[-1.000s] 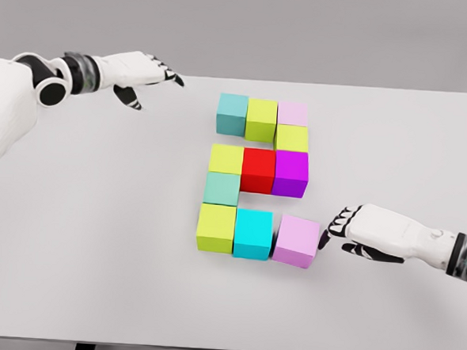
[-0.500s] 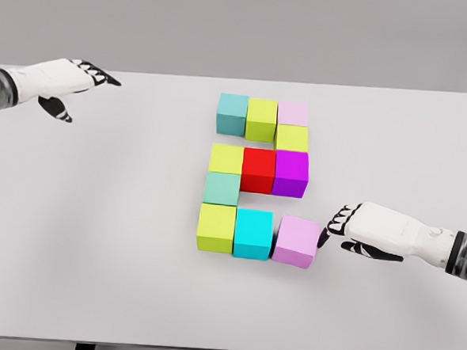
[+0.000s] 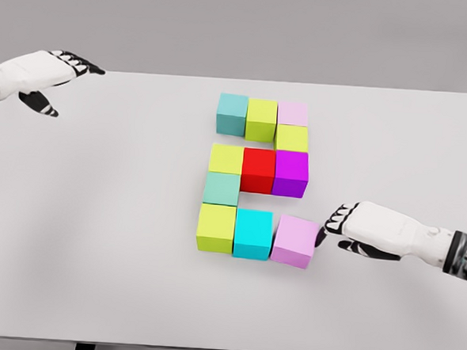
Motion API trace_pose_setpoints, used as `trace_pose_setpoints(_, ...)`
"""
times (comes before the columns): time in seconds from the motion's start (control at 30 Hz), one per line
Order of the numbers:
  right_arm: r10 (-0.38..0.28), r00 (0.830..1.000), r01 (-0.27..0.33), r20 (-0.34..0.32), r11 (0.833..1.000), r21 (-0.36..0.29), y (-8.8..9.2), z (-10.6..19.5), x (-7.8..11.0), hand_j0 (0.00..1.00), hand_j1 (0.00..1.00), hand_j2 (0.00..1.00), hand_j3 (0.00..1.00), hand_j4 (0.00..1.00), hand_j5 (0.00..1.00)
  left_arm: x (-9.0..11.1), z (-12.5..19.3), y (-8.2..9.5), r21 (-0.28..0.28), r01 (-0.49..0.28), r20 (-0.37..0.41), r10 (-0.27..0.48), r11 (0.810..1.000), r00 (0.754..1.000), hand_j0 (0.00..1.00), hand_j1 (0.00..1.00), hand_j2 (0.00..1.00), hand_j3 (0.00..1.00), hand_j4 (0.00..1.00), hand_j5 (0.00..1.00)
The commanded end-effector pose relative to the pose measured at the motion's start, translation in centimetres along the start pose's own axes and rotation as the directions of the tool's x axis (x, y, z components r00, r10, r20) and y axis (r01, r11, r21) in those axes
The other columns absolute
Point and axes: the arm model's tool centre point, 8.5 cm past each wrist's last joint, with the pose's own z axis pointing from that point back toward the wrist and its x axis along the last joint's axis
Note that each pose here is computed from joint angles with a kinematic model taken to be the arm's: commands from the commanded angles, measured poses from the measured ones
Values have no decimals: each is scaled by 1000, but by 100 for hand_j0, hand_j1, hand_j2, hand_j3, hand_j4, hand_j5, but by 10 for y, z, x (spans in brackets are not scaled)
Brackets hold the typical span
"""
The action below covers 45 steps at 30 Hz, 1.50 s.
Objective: Assemble the squares on the desktop into the number 2
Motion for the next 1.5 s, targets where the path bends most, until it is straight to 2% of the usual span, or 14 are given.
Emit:
trace_pose_setpoints(0.0,-10,1000,10,5,1000,-9,0,-2,1,58,58,58,58,58,58,-2,2,3,10,-5,-4,5,1000,1000,100,100,100,100,100,100)
trace_pose_setpoints(0.17,-9,1000,9,6,1000,-10,0,-2,1,58,58,58,58,58,58,1,1,-7,-6,-16,0,16,1000,1000,100,100,100,100,100,100)
trace_pose_setpoints(0.57,3,1000,-3,3,1000,-16,-6,-1,-1,58,58,58,58,58,58,-1,2,-6,0,-23,-5,23,1000,1000,100,100,100,100,100,100)
trace_pose_setpoints(0.63,26,1000,-26,-2,999,-29,-17,0,-3,59,59,59,59,59,59,-1,2,-6,0,-23,-5,23,1000,1000,100,100,100,100,100,100)
trace_pose_setpoints(0.67,37,999,-37,-15,999,-31,-21,5,-6,66,66,66,66,66,66,-1,2,-5,1,-22,-5,22,1000,1000,100,100,100,100,100,100)
trace_pose_setpoints(0.73,61,997,-63,-44,998,-27,-31,16,-12,100,100,100,100,100,100,-1,2,-5,2,-24,-4,24,1000,1000,100,100,100,100,100,100)
trace_pose_setpoints(0.8,70,994,-75,-78,995,-61,-44,30,-18,100,100,100,100,100,100,-2,2,-5,2,-24,-6,24,1000,1000,100,100,100,100,100,100)
trace_pose_setpoints(0.9,71,993,-77,-89,995,-62,-44,35,-19,100,100,100,100,100,100,-2,2,-4,3,-22,-6,22,1000,1000,100,100,100,100,100,100)
trace_pose_setpoints(0.97,82,990,-91,-113,993,-75,-52,44,-23,100,100,100,100,100,100,-1,2,-4,4,-23,-4,23,1000,1000,100,100,100,100,100,100)
trace_pose_setpoints(1.07,64,991,-78,-118,991,-113,-62,56,-26,100,100,100,100,100,100,-2,3,-4,5,-24,-5,24,1000,1000,100,100,100,100,100,100)
trace_pose_setpoints(1.47,49,991,-63,-126,992,-114,-57,60,-27,100,100,100,100,100,100,-7,8,-3,4,-19,-17,19,1000,1000,100,100,100,100,100,100)
